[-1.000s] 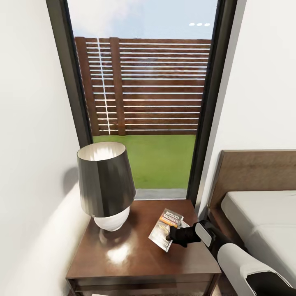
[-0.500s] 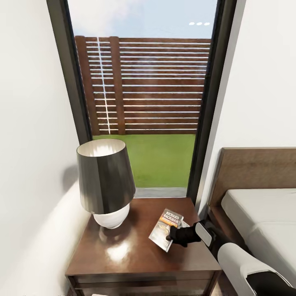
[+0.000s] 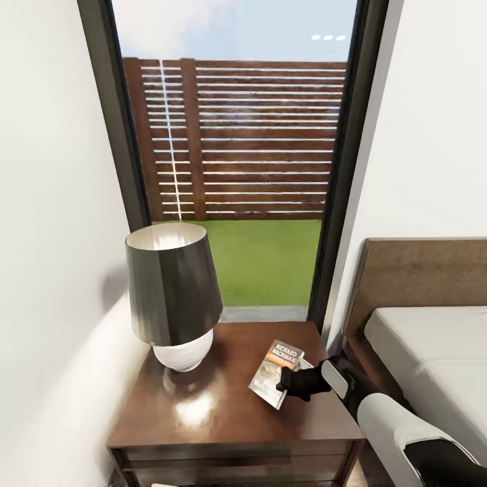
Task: In the bedroom, move the book from the bed onto either nightstand, and place the two sandals side by side next to the bed.
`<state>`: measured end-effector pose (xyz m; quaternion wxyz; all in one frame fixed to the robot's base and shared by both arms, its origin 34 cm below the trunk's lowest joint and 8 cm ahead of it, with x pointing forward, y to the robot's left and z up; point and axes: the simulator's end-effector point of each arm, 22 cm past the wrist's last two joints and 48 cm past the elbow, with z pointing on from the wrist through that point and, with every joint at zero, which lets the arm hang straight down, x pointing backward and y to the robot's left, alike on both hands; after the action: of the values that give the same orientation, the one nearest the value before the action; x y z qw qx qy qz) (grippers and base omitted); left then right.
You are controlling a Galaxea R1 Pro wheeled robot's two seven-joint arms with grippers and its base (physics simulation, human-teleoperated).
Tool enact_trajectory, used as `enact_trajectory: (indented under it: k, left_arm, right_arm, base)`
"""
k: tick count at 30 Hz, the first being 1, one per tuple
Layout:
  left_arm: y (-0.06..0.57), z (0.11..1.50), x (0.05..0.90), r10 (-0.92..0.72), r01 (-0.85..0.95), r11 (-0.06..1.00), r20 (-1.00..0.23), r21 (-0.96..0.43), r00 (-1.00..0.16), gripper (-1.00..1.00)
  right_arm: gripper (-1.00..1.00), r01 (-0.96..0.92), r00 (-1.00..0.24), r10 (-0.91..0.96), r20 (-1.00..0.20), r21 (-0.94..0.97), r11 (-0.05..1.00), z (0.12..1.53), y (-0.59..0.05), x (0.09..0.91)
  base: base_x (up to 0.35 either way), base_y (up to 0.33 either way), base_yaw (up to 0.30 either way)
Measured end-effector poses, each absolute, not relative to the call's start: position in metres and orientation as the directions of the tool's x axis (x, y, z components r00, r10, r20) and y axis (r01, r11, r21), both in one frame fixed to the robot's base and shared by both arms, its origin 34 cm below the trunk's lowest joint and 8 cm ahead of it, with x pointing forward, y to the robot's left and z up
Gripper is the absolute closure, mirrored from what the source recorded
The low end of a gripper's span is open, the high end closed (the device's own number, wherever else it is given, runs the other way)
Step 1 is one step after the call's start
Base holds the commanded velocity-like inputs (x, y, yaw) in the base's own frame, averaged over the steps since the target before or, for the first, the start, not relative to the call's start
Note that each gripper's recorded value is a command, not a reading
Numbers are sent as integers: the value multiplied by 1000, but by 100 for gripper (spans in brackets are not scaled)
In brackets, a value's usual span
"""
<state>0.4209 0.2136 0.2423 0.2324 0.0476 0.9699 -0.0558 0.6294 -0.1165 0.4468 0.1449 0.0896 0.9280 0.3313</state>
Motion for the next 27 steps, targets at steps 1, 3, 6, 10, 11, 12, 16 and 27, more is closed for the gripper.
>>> enact_trajectory:
  k: [1, 3, 6, 10, 11, 12, 16, 27]
  left_arm:
    - [214, 242, 421, 66, 118, 989, -456, -86, -887, -100]
    - [214, 242, 421, 66, 118, 989, -456, -86, -887, -100]
    - [214, 242, 421, 66, 118, 989, -456, -86, -887, -100]
    - [214, 242, 421, 67, 119, 989, -457, -86, -887, -100]
    - [214, 243, 421, 67, 119, 989, -457, -86, -887, -100]
    - [214, 243, 421, 67, 119, 989, -457, -86, -887, -100]
    - [214, 242, 421, 68, 119, 989, -456, -85, -887, -100]
    - [214, 242, 421, 68, 119, 989, -456, -85, -887, -100]
  right_arm:
    - [100, 71, -942, 263, -210, 640, 765, 447, -117, 630]
    - [100, 72, -942, 263, -210, 637, 767, 447, -117, 630]
    - [100, 72, -941, 263, -212, 635, 769, 447, -117, 630]
    - [100, 71, -941, 262, -214, 633, 771, 447, -117, 631]
    - [100, 71, -941, 262, -214, 632, 772, 447, -117, 631]
    - [100, 71, -941, 262, -214, 632, 772, 447, -117, 631]
    - [100, 71, -941, 262, -215, 631, 773, 447, -118, 631]
    - [100, 72, -941, 261, -214, 630, 773, 447, -118, 631]
  base:
    - [0, 0, 0]
    - [0, 0, 0]
    - [0, 0, 0]
    - [0, 0, 0]
    - [0, 0, 0]
    - [0, 0, 0]
    - [0, 0, 0]
    - [11, 0, 0]
